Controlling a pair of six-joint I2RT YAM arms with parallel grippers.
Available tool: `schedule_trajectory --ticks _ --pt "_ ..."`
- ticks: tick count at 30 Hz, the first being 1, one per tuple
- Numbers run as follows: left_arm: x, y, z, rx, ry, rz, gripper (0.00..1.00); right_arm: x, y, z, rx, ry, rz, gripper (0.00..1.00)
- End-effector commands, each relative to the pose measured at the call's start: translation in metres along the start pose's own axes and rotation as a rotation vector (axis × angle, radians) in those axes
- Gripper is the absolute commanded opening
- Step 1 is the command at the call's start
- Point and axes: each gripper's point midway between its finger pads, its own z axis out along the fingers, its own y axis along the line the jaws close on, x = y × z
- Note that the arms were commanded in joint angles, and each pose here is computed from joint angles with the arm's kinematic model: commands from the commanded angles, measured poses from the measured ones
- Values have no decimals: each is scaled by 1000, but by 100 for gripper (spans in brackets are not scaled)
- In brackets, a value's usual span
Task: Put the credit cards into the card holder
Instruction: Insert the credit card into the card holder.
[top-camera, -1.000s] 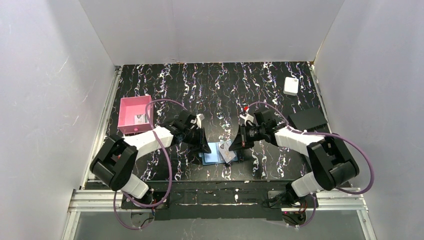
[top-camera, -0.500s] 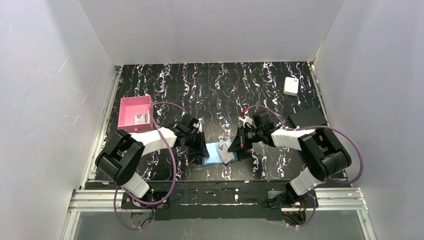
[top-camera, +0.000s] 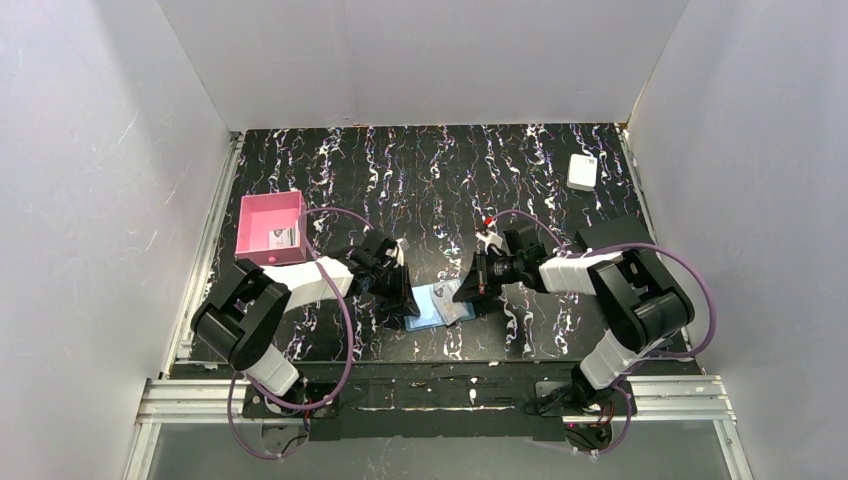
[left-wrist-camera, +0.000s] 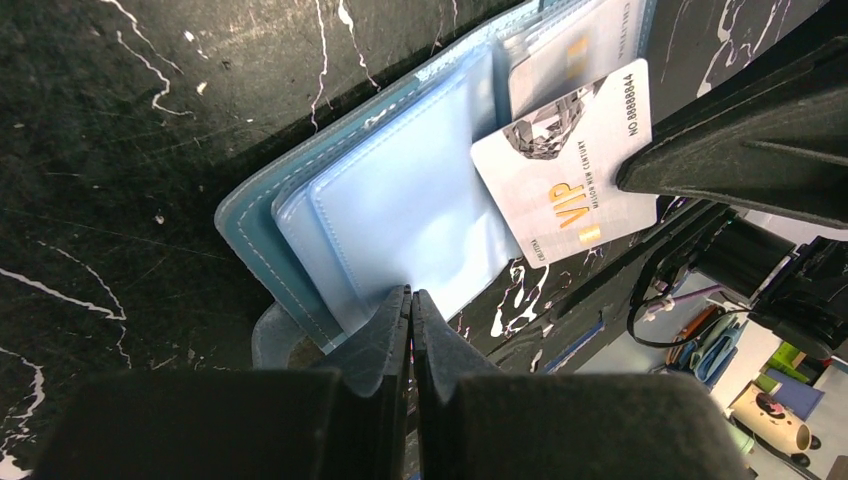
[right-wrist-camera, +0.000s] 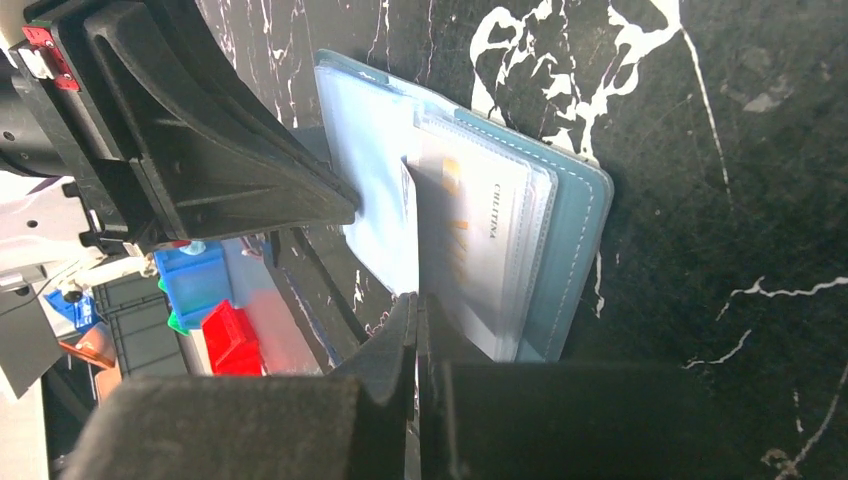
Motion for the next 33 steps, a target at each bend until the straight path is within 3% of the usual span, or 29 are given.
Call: schedule_trajectory --ticks 1,16,33 --pt "19 26 4 -86 39 -11 0 -4 -1 8 -27 -21 -21 1" --pt "24 32 4 -104 42 -5 0 -13 7 20 -97 -99 -84 1" --pt "21 27 1 -88 30 -2 0 -10 16 22 -165 -201 -2 1"
